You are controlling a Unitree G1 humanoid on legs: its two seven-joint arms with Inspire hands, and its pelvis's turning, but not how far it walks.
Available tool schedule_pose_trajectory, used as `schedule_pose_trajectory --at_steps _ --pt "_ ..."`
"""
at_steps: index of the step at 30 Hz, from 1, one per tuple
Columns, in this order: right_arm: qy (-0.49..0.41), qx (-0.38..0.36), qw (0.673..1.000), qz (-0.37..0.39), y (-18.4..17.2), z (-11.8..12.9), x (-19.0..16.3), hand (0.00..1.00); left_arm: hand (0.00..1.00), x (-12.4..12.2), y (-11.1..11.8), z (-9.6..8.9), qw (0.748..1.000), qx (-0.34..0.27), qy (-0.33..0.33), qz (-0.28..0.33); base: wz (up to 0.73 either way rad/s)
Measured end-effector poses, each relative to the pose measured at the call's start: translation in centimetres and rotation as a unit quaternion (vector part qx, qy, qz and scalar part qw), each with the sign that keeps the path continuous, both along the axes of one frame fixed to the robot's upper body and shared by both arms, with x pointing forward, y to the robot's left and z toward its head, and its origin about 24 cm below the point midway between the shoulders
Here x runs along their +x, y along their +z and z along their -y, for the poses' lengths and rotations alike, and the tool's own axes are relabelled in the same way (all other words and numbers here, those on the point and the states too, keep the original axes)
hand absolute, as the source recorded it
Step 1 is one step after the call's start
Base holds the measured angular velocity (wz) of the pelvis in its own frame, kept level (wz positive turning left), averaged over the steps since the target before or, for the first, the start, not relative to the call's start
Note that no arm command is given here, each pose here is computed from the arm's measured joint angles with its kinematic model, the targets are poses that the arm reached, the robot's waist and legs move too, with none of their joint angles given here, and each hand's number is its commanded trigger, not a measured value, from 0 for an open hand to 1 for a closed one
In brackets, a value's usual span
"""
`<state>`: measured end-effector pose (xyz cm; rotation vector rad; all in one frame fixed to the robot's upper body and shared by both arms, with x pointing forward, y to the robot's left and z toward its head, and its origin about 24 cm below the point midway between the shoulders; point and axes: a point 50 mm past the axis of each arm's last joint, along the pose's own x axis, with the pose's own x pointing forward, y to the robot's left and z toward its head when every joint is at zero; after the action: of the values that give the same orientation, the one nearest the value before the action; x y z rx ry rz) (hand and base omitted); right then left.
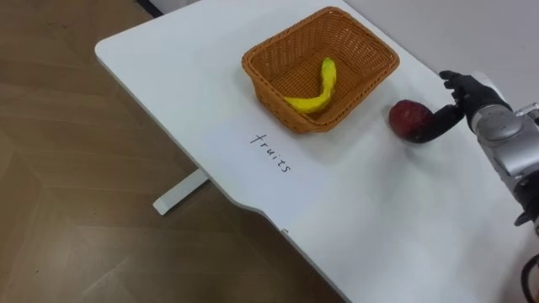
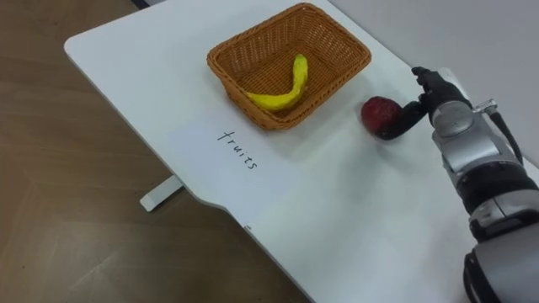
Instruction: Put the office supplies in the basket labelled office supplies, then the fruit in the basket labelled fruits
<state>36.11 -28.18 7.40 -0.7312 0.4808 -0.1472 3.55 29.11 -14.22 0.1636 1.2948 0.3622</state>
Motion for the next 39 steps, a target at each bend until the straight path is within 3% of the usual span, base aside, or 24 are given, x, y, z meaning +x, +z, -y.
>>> schedule_pose_trajectory --at_steps 20,39 --pt "0.054 0.02 0.997 -0.049 -1.3 -1.5 -0.1 0.0 0.0 -0.1 -0.1 0.2 1.0 -0.003 -0.008 -0.006 0.0" --pt "0.018 0.016 0.997 -0.072 -2.4 0.0 -0.8 0.0 0.0 -0.2 -0.2 0.3 1.0 -0.006 -0.006 -0.009 0.0"
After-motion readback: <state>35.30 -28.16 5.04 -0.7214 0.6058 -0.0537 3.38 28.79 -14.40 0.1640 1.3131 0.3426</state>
